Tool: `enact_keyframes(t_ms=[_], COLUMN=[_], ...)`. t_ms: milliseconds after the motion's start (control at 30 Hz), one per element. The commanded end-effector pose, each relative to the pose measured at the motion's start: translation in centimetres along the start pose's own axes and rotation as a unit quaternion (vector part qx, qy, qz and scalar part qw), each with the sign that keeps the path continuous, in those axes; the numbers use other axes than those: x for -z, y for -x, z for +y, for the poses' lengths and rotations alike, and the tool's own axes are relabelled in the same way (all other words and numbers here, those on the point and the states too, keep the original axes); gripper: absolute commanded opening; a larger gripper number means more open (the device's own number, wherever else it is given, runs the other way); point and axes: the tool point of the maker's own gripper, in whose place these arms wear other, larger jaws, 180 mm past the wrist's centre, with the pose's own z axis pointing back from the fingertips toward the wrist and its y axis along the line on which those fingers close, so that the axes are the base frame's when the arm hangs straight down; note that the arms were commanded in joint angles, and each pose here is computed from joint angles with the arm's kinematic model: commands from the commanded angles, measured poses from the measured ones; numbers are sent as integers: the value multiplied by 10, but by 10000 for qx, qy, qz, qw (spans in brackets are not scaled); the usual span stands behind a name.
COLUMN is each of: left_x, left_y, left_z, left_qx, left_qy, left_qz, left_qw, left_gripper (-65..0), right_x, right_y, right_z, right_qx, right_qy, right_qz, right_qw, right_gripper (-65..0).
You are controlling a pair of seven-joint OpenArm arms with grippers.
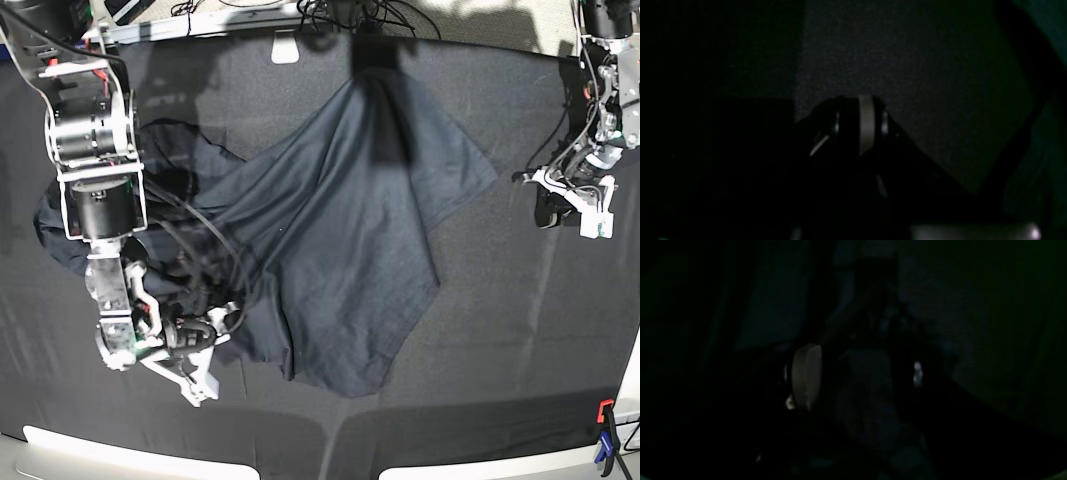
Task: Layout the t-shirt on the table in an organized manner, then fold the t-shirt properly
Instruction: 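Lower the fabric, then grasp the bunched shirt edge with the right gripper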
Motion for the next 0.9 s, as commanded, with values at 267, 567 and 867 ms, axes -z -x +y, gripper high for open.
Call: enact_keyframes(t_ms=[267, 567, 867], left_x=[-2, -2, -2], left_y=[-17, -17, -17], left_z=[4, 4, 4], left_qx=[101, 102, 102], left_qy=[1, 1, 1], left_qz=[-205, -208, -206], left_qw=[9997, 9997, 9997], left_gripper=[-593, -593, -593], right_x=[13, 17, 13], right_y=[10, 21, 10], right_z=[-40, -33, -63], right_qx=[391, 307, -122], right_qy=[258, -43, 606], right_qz=[390, 576, 274], right_qw=[9981, 9979, 9977], right_gripper=[-329, -449, -650])
